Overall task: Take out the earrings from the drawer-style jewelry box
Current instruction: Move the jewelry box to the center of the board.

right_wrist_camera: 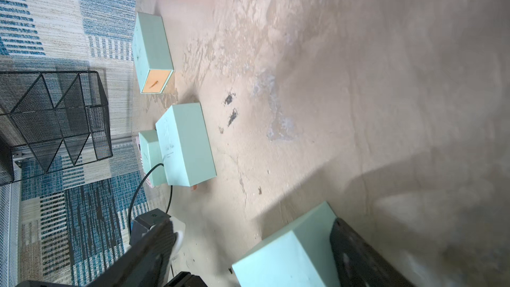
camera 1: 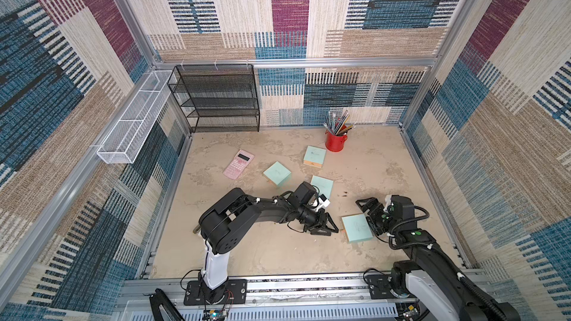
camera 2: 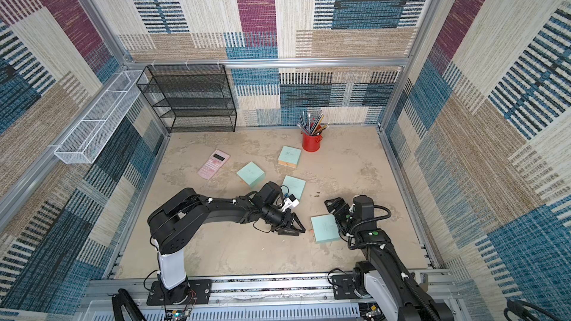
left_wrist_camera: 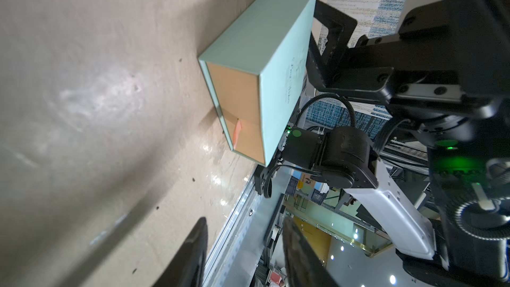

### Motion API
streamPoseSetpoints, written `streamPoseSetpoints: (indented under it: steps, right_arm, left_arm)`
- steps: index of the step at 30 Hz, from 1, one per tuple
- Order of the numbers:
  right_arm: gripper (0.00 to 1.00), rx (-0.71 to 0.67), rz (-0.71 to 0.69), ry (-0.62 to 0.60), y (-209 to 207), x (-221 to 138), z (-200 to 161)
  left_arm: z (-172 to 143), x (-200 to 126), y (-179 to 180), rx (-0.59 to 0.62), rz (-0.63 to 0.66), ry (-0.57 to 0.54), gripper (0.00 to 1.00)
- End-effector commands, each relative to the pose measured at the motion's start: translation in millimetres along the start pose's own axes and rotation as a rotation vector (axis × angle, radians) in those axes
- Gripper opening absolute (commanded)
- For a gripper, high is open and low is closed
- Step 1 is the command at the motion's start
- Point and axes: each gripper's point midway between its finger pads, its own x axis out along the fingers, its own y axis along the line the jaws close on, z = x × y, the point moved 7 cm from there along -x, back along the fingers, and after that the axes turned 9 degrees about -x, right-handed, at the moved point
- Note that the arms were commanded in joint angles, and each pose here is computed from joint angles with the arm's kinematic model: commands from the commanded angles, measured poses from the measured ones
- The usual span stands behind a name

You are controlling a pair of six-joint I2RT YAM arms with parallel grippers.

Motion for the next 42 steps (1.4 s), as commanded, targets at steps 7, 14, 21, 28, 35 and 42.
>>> streamPoseSetpoints:
  steps: [7,14,21,28,35,42]
  right_arm:
    - [0.9,-0.03,0.049,-0.015,9.8,-4.4,0.2]
    - [0.9,-0.021,0.033,-0.006,1.0,-4.0,-7.0]
    - [0.9,-0.011,0.046,0.005,-1.5,-3.5,-11.0]
    - [0.89,-0.011,0.056,0.01,-1.5,-4.9,-12.9]
    - [0.9,-0.013,0.065,0.01,-1.6,-6.0,-14.2]
    - [0.89,-0.048,0.094,0.016,6.6,-1.8,-10.2]
  left_arm:
    - [-0.2,-3.3,-4.6,0.01,0.0,-0.023,0.45]
    - [-0.7,9.6,-1.1,0.003,-0.002,0.036,0.43]
    - [6.0,22.4,0.4,-0.008,0.005,0.035,0.37]
    - [16.4,32.4,4.8,-0.032,-0.024,0.02,0.29]
    - [24.6,37.5,5.1,-0.046,-0.046,-0.001,0.19]
    - [26.9,34.5,1.7,-0.065,-0.077,-0.037,0.03]
